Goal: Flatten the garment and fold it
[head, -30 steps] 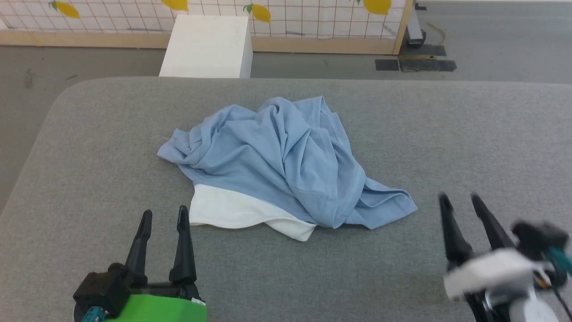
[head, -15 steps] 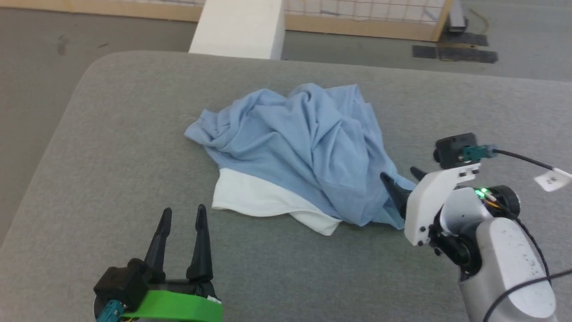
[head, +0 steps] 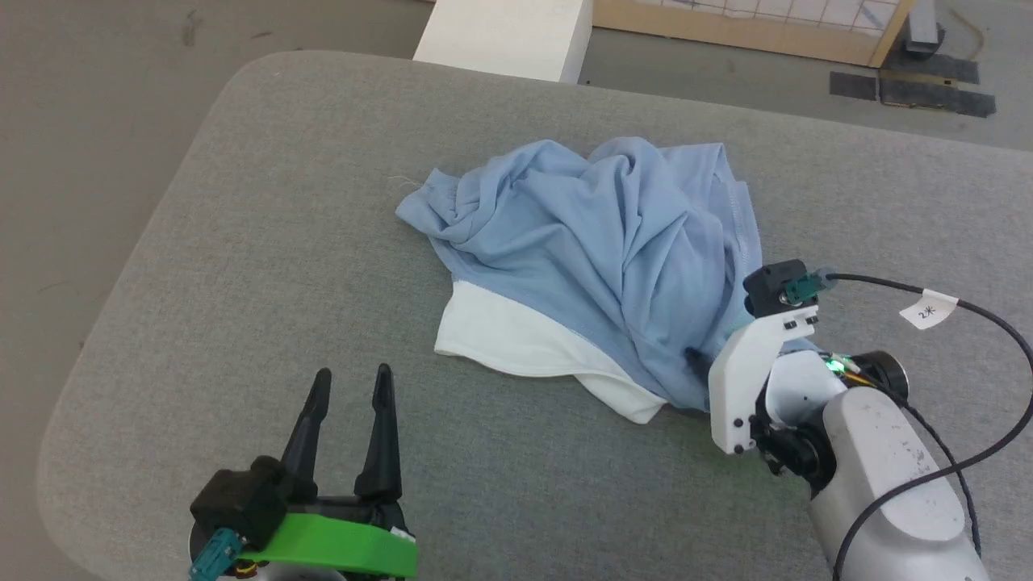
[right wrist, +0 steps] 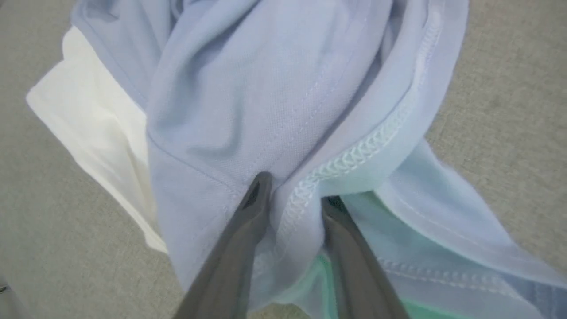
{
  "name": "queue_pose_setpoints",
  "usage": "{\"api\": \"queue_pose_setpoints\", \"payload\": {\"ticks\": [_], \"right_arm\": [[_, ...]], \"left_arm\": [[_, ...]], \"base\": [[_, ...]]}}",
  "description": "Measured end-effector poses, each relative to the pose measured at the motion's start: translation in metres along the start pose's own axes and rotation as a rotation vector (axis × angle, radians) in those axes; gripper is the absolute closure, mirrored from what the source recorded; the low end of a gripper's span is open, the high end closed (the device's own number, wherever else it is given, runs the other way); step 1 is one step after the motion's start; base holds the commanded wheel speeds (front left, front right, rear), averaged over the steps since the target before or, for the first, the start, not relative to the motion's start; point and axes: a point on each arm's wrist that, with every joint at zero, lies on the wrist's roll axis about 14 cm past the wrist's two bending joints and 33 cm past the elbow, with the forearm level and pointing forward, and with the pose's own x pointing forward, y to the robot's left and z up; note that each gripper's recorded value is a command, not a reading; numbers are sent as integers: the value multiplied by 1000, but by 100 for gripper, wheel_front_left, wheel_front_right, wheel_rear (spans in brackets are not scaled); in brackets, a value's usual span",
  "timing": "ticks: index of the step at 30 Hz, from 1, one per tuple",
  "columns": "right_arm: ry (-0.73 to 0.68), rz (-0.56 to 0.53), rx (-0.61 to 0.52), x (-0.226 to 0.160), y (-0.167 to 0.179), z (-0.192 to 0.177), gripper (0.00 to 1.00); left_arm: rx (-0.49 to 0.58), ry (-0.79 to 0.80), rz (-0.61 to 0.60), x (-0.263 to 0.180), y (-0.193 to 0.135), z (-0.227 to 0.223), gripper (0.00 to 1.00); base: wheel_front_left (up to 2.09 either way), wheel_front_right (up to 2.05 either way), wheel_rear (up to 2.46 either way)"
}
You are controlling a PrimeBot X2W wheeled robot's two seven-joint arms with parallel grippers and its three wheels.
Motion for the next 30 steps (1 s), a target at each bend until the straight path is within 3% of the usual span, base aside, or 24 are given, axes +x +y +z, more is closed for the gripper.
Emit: {"api": "queue_pose_setpoints", "payload": {"ticks": [9,15,20,24,25,26,30], "right_arm": [[-189,-18,20,-20,-16,61,100],[-345,-193,61,-80,-94,122,100],[-257,-347,183,-104,-160,102,100],[-209,-499,169,-114,-200,78,100],[-194,-534,167,-114,-209,68,70],[-180,-554,175,-114,-215,59,0],[-124,-560,206,-98,-213,32,0]], "left_arm": [[-4,-6,-3,1,-2,1,0],[-14,-14,-33,2,-12,3,0],[-21,-6,-26,0,-11,1,0],[-18,12,-10,-3,-7,-4,0],[-17,16,-8,-3,-6,-6,0],[-17,20,-6,-4,-5,-7,0],[-12,28,11,-7,1,-9,0]], "base": [[0,0,0],[0,0,0],[0,0,0],[0,0,0],[0,0,0],[0,0,0],[0,0,0]]}}
